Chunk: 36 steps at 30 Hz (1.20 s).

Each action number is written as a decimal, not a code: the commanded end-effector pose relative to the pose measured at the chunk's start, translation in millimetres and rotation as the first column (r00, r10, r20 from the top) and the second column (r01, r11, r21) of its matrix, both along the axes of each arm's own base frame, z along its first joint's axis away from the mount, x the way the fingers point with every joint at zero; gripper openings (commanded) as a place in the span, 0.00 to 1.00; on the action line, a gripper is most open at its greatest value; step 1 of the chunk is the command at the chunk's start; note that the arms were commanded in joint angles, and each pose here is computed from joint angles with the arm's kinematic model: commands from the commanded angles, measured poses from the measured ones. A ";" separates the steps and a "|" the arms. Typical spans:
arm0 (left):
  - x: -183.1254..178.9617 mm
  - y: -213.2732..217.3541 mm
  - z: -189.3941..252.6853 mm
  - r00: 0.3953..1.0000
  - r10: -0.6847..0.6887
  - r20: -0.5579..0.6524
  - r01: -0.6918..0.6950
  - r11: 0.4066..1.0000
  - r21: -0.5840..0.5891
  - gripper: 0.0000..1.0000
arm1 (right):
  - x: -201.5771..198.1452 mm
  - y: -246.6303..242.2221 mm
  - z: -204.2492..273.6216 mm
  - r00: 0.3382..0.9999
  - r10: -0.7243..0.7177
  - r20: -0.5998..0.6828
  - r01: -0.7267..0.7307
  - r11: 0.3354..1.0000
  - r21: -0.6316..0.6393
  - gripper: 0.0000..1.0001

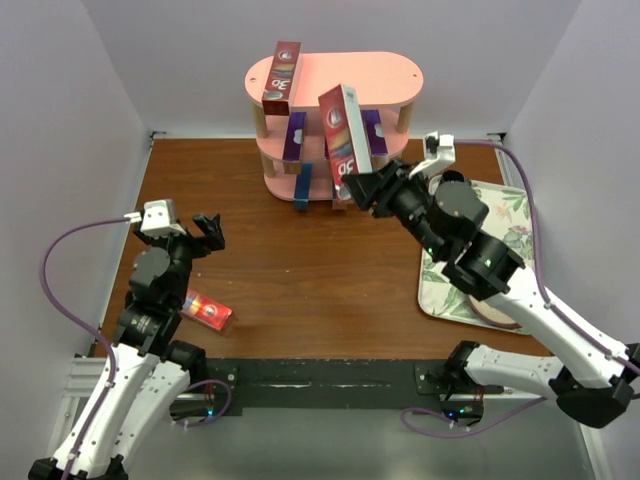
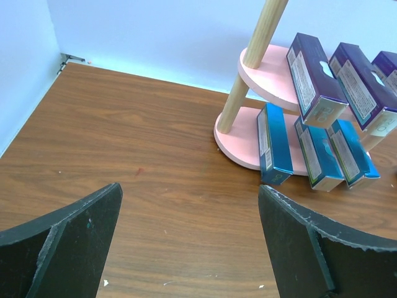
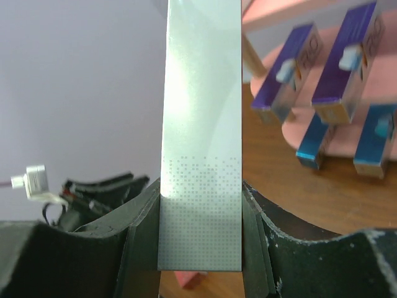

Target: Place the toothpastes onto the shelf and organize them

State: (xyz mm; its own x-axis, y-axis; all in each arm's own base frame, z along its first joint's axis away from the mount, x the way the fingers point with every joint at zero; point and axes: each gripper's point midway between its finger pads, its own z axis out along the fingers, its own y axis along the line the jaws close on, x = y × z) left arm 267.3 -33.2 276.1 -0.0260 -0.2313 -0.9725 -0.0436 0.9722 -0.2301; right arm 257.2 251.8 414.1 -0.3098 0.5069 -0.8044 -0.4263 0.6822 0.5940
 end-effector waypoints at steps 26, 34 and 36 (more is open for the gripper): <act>-3.3 -5.0 2.9 0.999 -0.012 0.031 0.012 1.000 0.004 0.95 | 193.5 25.0 92.6 0.995 0.070 -0.067 -0.024 0.852 0.523 0.38; -3.1 -5.3 1.8 1.000 -0.012 0.028 0.012 1.000 0.004 0.95 | 203.8 22.9 70.2 0.989 0.046 -0.141 0.039 0.836 0.547 0.49; -2.8 -5.4 2.5 0.999 -0.012 0.030 0.012 1.000 0.003 0.95 | 206.6 26.0 67.1 0.986 0.059 -0.156 0.038 0.829 0.558 0.51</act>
State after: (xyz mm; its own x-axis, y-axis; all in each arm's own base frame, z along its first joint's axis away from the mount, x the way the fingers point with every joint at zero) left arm 263.3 -39.6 273.7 -0.0265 -0.2280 -0.9733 -0.0232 0.9735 -0.2274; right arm 473.3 281.5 430.1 -0.4486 0.8122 -0.3729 -0.1993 0.3158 0.9277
